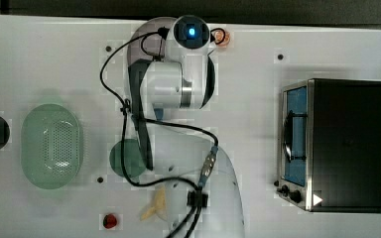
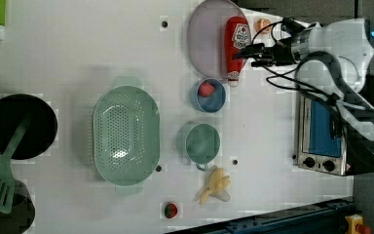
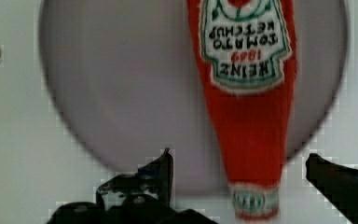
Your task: Pick ketchup from plate and place it on table.
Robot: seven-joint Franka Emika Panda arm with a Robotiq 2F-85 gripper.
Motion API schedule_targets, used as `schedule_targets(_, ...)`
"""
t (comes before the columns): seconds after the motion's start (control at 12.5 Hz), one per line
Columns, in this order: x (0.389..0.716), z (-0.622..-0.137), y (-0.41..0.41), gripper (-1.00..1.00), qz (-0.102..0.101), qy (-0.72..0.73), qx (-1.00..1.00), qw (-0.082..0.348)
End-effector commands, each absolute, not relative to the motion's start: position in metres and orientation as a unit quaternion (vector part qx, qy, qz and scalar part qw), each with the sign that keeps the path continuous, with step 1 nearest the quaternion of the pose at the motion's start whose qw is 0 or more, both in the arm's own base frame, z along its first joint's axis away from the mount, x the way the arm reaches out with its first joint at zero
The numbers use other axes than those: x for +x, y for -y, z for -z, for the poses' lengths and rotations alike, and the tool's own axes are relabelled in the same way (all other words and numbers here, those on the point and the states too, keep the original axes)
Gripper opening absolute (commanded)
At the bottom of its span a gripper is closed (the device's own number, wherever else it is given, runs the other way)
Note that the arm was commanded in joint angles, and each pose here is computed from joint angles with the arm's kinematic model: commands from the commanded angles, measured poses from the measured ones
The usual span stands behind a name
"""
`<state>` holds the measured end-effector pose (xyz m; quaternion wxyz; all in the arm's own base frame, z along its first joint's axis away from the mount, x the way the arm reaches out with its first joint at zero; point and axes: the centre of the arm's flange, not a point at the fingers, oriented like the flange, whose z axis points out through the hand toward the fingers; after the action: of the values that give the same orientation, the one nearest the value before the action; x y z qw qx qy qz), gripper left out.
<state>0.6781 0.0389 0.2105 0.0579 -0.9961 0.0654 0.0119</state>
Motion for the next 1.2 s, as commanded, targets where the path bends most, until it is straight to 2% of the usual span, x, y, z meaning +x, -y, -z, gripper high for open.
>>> schedule_targets(0.08,0.696,-0.194,-0.043,1.0,0.036,-0.019,-0.998,0.045)
schedule_targets(0.48,0.702,-0.155,-0.049,1.0,0.081,-0.001,-0.996,0.038)
schedule_targets(0.64,0.701,-0.148,-0.048,1.0,0.08,0.0,-0.996,0.037)
schedule_targets(0.72,0.701,-0.148,-0.048,0.91,0.08,0.001,-0.996,0.036)
schedule_targets(0.88,0.703,-0.15,-0.047,0.42,0.082,0.001,-0.996,0.035)
schedule_targets(0.96,0.704,-0.152,-0.046,0.24,0.084,0.001,-0.996,0.035)
schedule_targets(1.2,0.712,-0.167,-0.049,0.24,0.099,0.001,-0.994,0.037)
